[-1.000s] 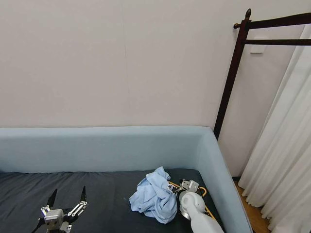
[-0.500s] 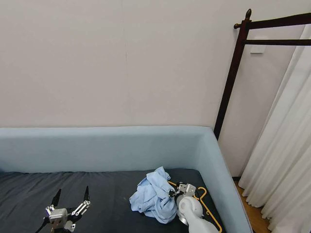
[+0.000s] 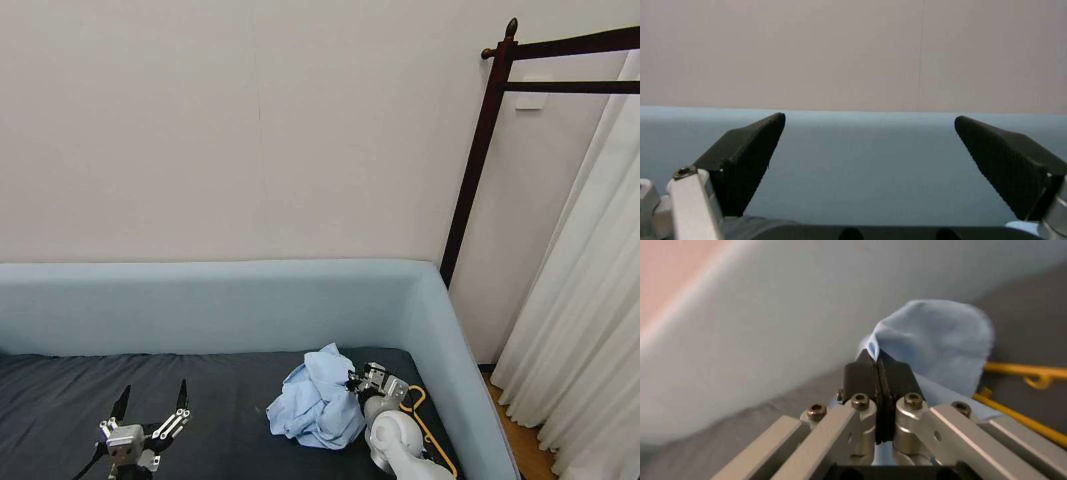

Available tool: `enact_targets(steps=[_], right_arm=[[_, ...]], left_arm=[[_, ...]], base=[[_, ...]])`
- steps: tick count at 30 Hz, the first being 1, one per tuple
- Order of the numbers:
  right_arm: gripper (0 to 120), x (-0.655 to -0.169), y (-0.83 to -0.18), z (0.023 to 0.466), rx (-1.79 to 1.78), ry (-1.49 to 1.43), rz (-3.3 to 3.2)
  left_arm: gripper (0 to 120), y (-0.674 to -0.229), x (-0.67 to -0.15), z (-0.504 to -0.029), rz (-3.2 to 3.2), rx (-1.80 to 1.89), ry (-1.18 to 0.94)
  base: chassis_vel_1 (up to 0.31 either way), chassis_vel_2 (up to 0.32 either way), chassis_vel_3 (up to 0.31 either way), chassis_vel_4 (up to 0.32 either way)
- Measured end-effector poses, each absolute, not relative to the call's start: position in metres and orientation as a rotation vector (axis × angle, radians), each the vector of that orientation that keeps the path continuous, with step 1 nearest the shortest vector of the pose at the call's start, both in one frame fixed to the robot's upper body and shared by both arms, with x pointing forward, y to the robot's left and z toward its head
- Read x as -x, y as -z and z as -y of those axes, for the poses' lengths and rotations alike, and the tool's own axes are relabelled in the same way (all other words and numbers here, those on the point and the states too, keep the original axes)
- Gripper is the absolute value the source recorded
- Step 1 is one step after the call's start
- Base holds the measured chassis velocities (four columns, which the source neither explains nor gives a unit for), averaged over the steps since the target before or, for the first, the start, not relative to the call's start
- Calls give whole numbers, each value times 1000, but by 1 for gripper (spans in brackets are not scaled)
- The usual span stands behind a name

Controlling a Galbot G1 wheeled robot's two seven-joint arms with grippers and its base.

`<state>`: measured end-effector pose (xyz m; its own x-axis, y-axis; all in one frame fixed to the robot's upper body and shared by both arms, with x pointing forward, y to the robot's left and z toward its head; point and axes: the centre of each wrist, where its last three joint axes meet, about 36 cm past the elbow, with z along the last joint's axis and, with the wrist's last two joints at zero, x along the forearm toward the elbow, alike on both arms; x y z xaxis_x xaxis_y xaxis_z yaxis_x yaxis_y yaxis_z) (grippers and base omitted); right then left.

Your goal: Pick up the clothes from the sofa and hang them on the clothes hanger.

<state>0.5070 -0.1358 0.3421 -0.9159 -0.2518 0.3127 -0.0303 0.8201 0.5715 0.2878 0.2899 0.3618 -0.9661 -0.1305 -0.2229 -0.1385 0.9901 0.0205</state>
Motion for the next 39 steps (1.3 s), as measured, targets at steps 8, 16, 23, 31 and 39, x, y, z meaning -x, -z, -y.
enact_targets(steps=[8, 16, 23, 31, 39], right_arm=[[0, -516, -402, 144, -548, 1040, 2907], [0, -542, -457, 159, -660, 1126, 3027], [0, -574, -540, 178, -829, 1052, 3183], [0, -576, -601, 179, -932, 1040, 3236], [0, -580, -658, 164, -1107, 975, 3294]], left_arm=[[100, -362, -288, -294, -2913, 216, -43], [100, -362, -288, -299, -2908, 221, -45], [100, -363, -288, -300, -2906, 229, -40], [100, -363, -288, -302, -2897, 242, -36], [100, -363, -287, -301, -2893, 250, -31]], base=[[0, 0, 0, 0], [0, 0, 0, 0], [0, 0, 0, 0], [0, 0, 0, 0], [0, 0, 0, 0]])
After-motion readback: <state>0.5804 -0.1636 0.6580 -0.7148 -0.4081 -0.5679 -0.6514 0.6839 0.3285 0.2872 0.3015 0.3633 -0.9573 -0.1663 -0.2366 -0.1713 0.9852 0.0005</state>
